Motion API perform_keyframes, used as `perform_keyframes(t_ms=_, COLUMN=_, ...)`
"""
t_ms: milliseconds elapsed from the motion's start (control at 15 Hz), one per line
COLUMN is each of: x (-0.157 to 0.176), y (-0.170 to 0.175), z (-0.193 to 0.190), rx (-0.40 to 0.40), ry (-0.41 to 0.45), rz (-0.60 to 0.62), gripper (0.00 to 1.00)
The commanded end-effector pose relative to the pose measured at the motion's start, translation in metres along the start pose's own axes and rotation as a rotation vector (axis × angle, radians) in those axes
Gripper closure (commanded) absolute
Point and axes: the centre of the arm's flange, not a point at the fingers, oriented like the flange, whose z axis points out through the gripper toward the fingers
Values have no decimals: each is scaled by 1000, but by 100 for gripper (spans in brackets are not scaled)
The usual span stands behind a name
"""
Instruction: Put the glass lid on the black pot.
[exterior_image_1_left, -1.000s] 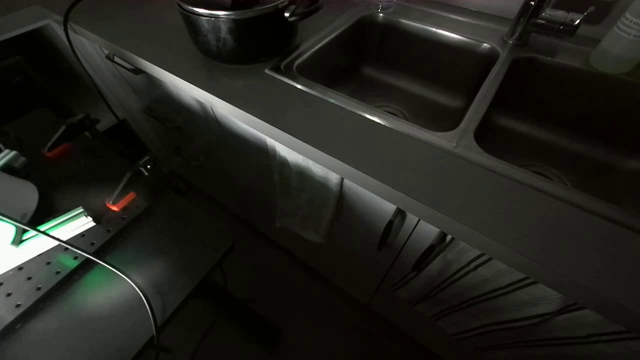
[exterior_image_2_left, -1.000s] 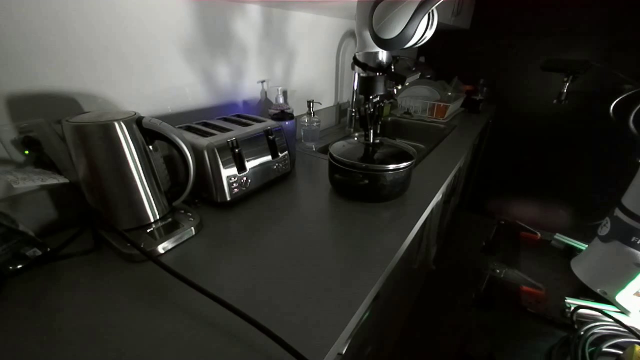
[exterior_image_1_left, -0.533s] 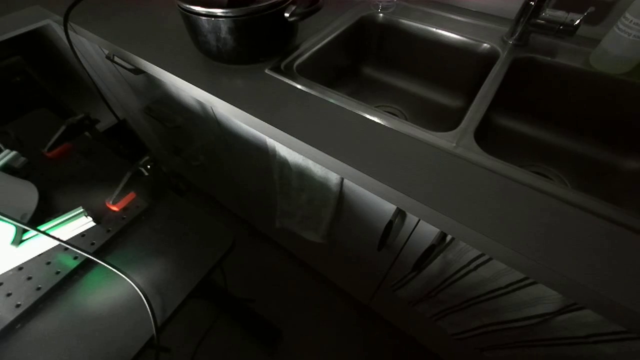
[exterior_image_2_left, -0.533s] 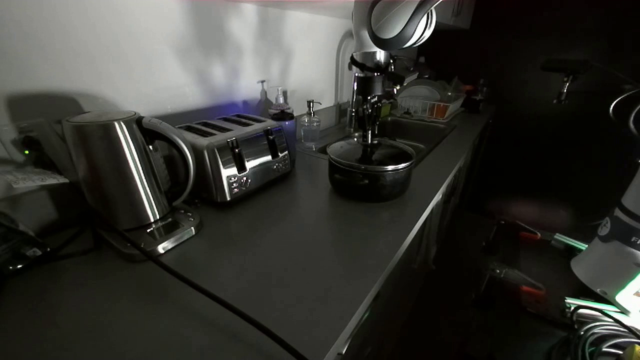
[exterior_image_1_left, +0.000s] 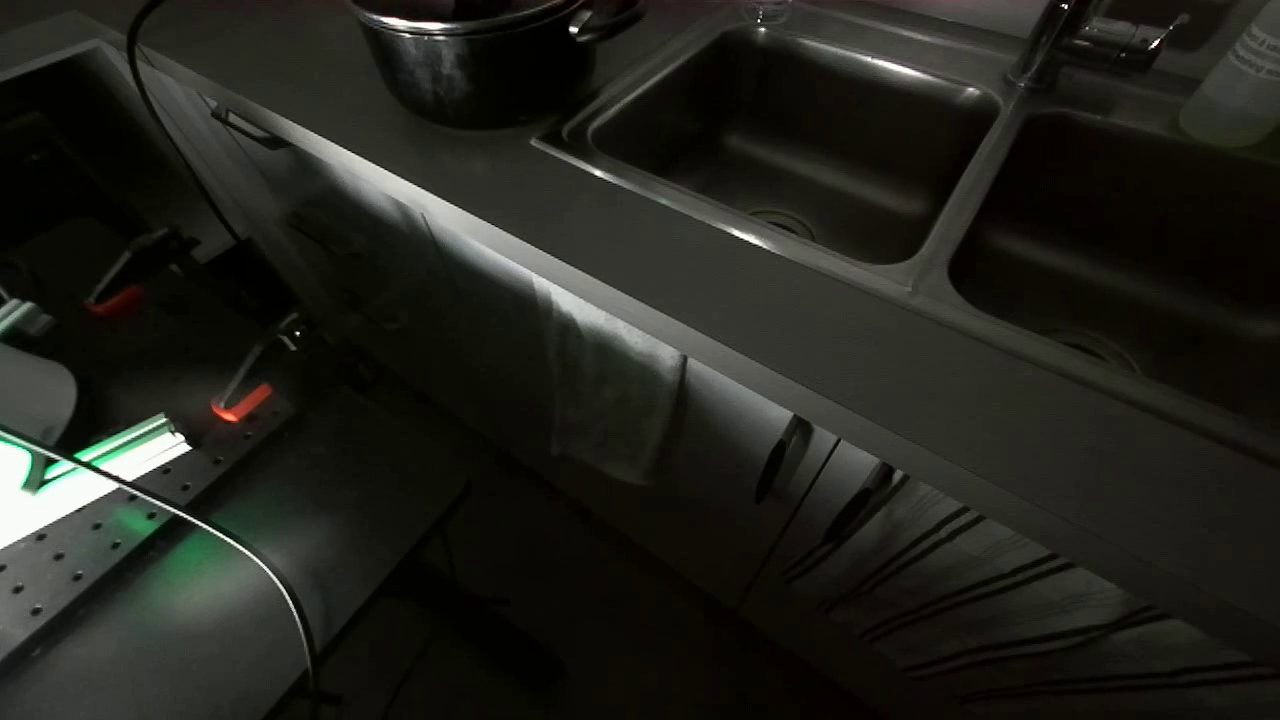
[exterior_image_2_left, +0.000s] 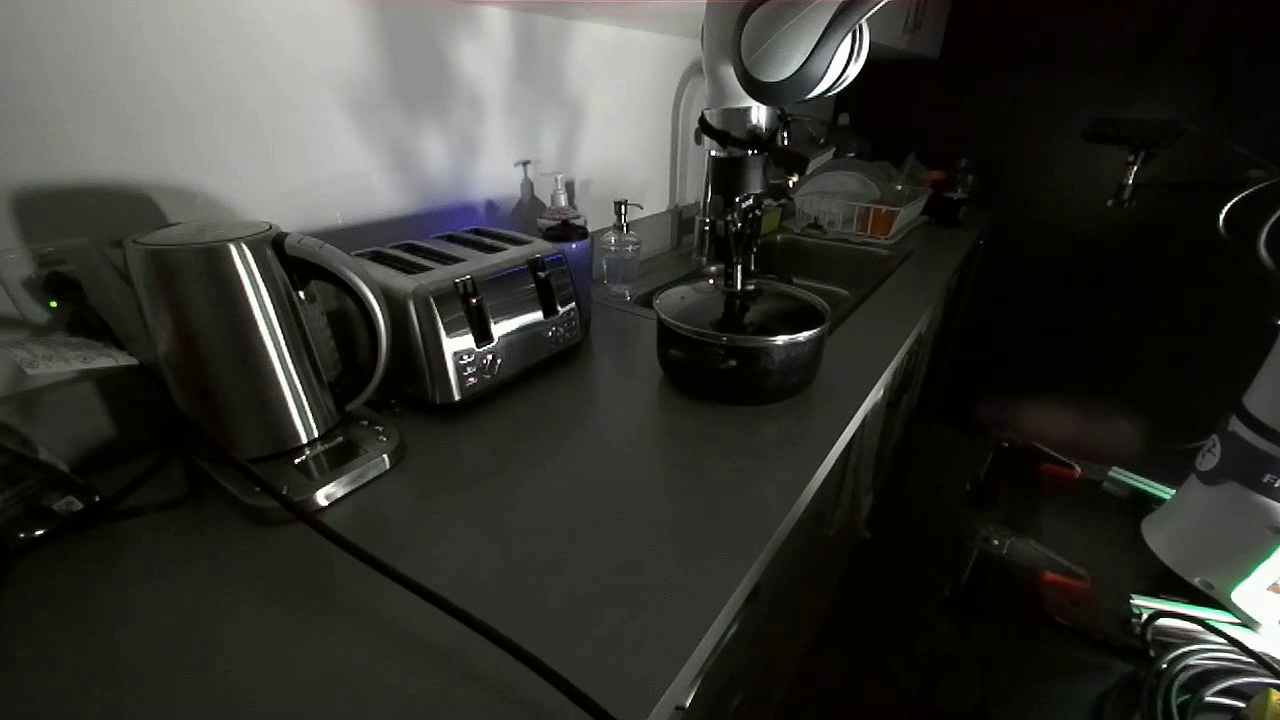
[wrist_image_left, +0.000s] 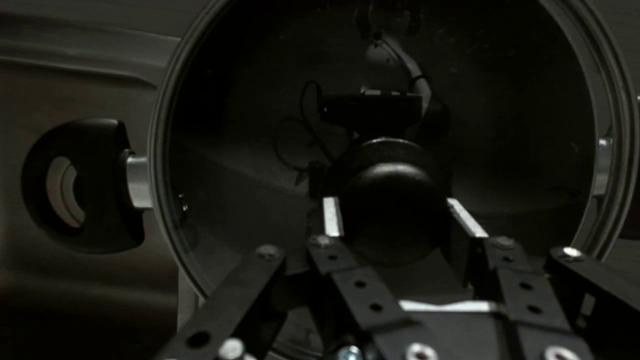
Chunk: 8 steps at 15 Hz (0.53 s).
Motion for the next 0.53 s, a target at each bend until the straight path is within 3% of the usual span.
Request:
perform_keyframes(t_ms=0, x=4, y=6, z=-9, rx=-15, ry=-3, rz=14, gripper=75)
perform_keyframes(t_ms=467, x=2, y=16, z=-5, rx=-16, ry=-7, rz=29, gripper=75)
